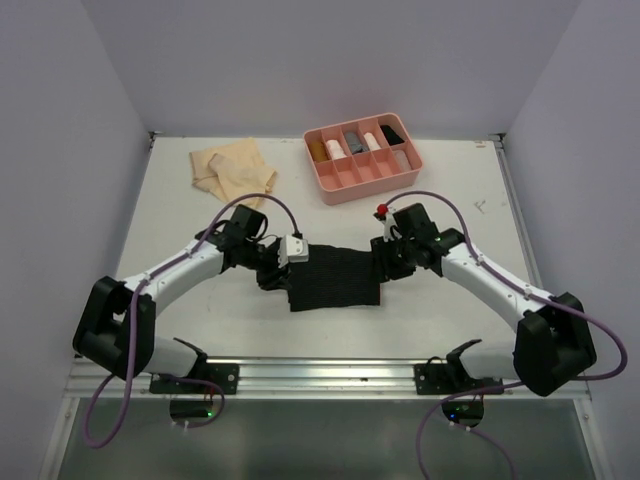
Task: Roll the underwear
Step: Fold the underwear
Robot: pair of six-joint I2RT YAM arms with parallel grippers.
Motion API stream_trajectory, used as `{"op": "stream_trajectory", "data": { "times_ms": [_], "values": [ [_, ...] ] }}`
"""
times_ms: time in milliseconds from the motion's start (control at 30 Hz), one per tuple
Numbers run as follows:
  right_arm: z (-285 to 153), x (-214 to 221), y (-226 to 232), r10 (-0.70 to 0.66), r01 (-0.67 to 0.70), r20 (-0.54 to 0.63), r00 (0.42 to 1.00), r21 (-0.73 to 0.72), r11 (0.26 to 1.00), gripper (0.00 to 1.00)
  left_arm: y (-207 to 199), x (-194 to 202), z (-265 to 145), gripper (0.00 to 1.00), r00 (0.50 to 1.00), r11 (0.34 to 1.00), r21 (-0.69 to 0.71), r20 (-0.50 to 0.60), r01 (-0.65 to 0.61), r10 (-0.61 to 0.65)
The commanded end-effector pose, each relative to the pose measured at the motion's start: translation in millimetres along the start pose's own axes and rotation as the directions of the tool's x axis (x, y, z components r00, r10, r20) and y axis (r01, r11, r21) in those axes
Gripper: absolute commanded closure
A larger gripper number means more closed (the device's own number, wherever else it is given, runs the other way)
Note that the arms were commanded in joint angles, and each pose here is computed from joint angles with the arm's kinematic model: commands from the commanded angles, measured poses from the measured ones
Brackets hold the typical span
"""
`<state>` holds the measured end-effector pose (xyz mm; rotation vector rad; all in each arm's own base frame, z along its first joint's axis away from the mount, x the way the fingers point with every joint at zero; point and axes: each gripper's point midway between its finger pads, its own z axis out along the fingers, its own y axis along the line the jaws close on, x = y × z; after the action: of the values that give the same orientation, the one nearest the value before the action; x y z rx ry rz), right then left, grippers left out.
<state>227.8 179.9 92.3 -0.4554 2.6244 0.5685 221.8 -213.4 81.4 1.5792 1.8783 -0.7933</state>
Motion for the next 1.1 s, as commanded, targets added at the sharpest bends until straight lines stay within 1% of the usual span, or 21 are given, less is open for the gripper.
{"op": "stream_trajectory", "data": {
  "times_ms": [0,67,133,200,267,333,367,400,433,467,500,533,567,633,667,733,800,833,900,933,1067],
  "values": [
    [5,7,-10,0.113,-0.111,-0.020,0.993,0.070,0.991,0.57,9,-9,0,0.52,0.989,0.989,-0.007,0.031,-0.146,0.146],
    [8,11,-7,0.171,-0.170,-0.010,0.985,0.056,0.984,0.56,5,-7,-1,0.50,0.974,0.975,-0.007,0.041,-0.224,0.224],
    [8,10,-3,0.212,-0.212,0.015,0.977,0.035,0.977,0.56,6,-9,-2,0.50,0.939,0.940,-0.026,0.041,-0.340,0.341],
    [8,12,-3,0.224,-0.225,0.014,0.974,0.038,0.974,0.57,7,-7,1,0.50,0.921,0.921,-0.039,0.022,-0.388,0.389],
    [2,13,-5,0.248,-0.248,0.021,0.969,0.060,0.967,0.58,18,-4,3,0.54,0.942,0.940,-0.051,-0.023,-0.336,0.335],
    [-2,12,-1,0.269,-0.270,0.029,0.963,0.043,0.962,0.58,29,-2,7,0.58,0.969,0.967,-0.070,-0.055,-0.243,0.239],
    [-6,10,1,0.277,-0.278,0.041,0.960,0.036,0.960,0.58,40,-9,5,0.59,0.974,0.967,-0.120,-0.039,-0.226,0.223],
    [-7,9,2,0.279,-0.280,0.049,0.959,0.028,0.960,0.58,53,-10,-3,0.59,0.991,0.979,-0.160,0.000,-0.129,0.131],
    [-10,4,7,0.303,-0.304,0.076,0.950,0.001,0.953,0.58,69,-24,-10,0.58,0.991,0.975,-0.199,0.064,-0.099,0.114],
    [-9,3,9,0.324,-0.325,0.081,0.943,-0.008,0.946,0.58,82,-26,-18,0.58,0.993,0.972,-0.231,0.093,-0.043,0.066],
    [-13,0,14,0.336,-0.334,0.095,0.937,-0.037,0.942,0.59,101,-23,-31,0.57,0.991,0.959,-0.275,0.127,0.065,-0.031],
    [-14,-1,19,0.373,-0.368,0.099,0.922,-0.064,0.928,0.60,120,-29,-38,0.56,0.989,0.949,-0.300,0.139,0.092,-0.052],
    [-14,0,22,0.389,-0.382,0.097,0.916,-0.084,0.920,0.64,127,-28,-40,0.56,0.986,0.946,-0.300,0.140,0.125,-0.086],
    [-12,2,24,0.426,-0.418,0.088,0.900,-0.097,0.903,0.68,143,-30,-45,0.54,0.983,0.937,-0.317,0.146,0.149,-0.107],
    [-10,5,22,0.434,-0.427,0.078,0.898,-0.086,0.900,0.70,156,-36,-47,0.54,0.984,0.930,-0.339,0.154,0.141,-0.093],
    [1,13,17,0.450,-0.448,0.038,0.892,-0.051,0.893,0.71,170,-41,-43,0.53,0.984,0.930,-0.341,0.157,0.135,-0.085],
    [12,14,11,0.448,-0.448,0.029,0.894,-0.018,0.894,0.71,177,-40,-38,0.53,0.985,0.934,-0.328,0.145,0.142,-0.098],
    [25,21,5,0.444,-0.444,-0.011,0.896,0.018,0.896,0.70,184,-39,-34,0.53,0.986,0.937,-0.321,0.135,0.140,-0.102],
    [36,15,3,0.425,-0.424,-0.028,0.905,0.025,0.905,0.71,189,-35,-28,0.53,0.985,0.938,-0.310,0.126,0.151,-0.117],
    [51,22,-6,0.415,-0.410,-0.073,0.907,0.074,0.909,0.71,192,-30,-23,0.54,0.984,0.940,-0.301,0.120,0.160,-0.129],
    [78,-4,-15,0.370,-0.360,-0.090,0.925,0.104,0.927,0.75,176,-14,-9,0.55,0.985,0.961,-0.219,0.087,0.168,-0.152]
  ]
}}
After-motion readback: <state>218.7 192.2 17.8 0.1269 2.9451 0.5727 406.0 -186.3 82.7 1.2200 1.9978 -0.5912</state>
